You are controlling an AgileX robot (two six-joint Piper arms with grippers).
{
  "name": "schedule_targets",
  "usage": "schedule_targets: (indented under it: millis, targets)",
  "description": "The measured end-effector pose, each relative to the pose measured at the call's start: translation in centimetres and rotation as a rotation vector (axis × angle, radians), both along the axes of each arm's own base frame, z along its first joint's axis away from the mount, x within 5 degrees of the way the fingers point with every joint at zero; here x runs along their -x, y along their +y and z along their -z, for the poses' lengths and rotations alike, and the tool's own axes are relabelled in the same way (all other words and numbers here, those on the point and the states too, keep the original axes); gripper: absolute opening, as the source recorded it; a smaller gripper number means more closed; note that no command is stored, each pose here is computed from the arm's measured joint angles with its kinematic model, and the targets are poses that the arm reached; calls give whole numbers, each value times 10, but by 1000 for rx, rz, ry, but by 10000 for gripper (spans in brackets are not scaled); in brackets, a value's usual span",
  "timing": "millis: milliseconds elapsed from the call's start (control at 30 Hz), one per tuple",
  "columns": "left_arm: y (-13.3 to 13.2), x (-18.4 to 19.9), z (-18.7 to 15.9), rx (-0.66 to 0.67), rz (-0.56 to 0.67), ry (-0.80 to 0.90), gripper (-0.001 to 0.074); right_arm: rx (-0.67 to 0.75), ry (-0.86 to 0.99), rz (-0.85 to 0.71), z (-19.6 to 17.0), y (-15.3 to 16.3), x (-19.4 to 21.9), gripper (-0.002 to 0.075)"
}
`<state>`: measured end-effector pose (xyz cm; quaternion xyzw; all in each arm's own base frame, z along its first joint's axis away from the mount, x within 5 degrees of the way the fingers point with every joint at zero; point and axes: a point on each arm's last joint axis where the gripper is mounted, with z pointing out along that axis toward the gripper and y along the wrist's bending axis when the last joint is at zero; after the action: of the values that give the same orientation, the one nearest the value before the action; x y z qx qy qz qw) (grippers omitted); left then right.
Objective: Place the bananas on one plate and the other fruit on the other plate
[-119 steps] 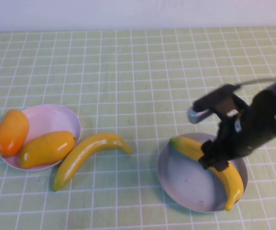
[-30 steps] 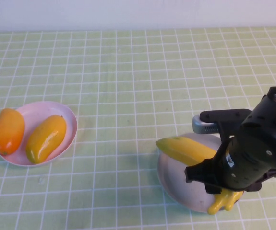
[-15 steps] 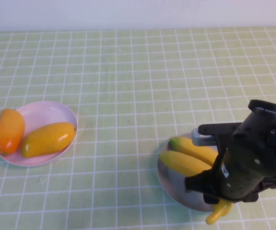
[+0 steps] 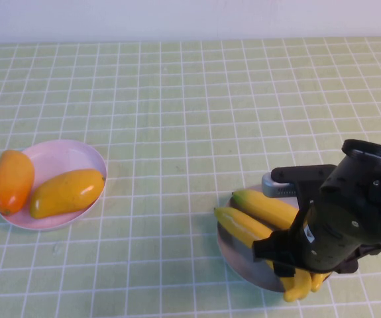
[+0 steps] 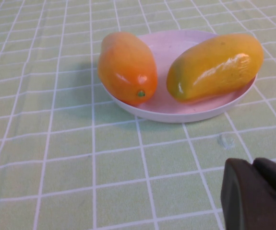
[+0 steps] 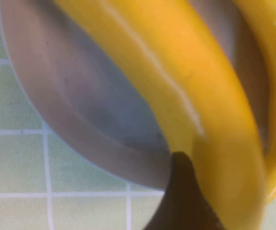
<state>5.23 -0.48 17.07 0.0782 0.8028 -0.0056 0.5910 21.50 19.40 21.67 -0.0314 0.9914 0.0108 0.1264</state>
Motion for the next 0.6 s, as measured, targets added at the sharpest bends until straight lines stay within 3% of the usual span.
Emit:
schedule_targets:
  millis: [200, 267, 433, 600]
  targets:
    - [0, 0, 0, -2, 0, 0, 4, -26, -67, -63, -20, 3, 13, 386]
    - [0, 0, 0, -2, 0, 0, 4, -53, -106, -98, -33, 5, 22, 329]
    - [0, 0, 0, -2, 0, 0, 4, -70, -155, -154, -63, -5, 45, 77]
    - [0, 0, 0, -2, 0, 0, 4, -11, -162, -299, -77, -14, 63, -3]
